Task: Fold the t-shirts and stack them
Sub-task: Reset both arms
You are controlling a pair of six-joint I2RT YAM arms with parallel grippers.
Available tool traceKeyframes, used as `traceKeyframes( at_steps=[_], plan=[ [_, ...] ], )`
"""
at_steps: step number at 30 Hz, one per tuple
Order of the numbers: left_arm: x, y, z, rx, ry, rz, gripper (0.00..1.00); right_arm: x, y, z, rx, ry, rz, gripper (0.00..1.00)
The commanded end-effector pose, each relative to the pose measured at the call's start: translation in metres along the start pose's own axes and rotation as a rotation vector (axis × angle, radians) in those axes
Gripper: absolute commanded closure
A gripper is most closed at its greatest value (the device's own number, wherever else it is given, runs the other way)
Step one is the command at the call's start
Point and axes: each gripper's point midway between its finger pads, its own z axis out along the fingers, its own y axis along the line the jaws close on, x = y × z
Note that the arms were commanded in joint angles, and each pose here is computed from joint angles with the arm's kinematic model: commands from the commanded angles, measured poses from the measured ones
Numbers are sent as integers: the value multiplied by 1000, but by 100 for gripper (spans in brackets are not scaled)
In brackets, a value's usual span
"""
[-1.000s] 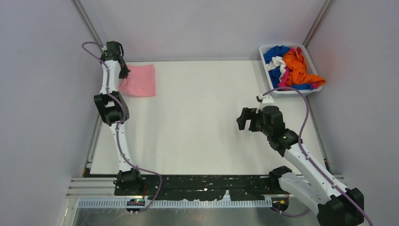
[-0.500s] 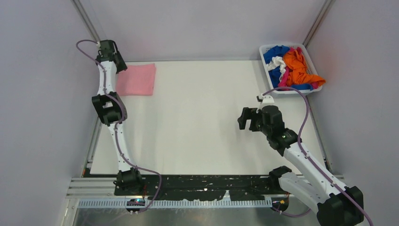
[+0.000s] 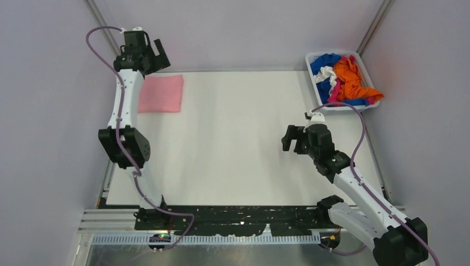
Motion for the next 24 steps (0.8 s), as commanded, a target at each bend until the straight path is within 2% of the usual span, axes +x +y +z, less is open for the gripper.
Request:
traceKeyframes(
  at_steps=[1,2,6,10,13,15,18,24],
  plan=[
    [43,-74,-101,168,8,-5,0,-18,0,1,24,-59,53,5],
    [68,-79,-110,179,27,4,0,-17,-1,1,28,-59,62,4],
    [149,-109,-162,281,-26,70,0,-16,-4,-3,32,-89,99,5],
    [246,-108,-196,391,52,65,0,-11,-13,-8,63,-125,157,5],
    [298,-83,-207,385,61,73,0,-9,-25,-16,107,-168,177,5],
    [314,-61,-208,354,54,90,0,-4,-35,-21,148,-182,183,5],
    [318,-27,-210,251,28,93,0,2,-49,-29,201,-201,181,5],
    [306,-21,-219,269,-38,76,0,4,-59,-34,234,-246,195,5]
  ],
)
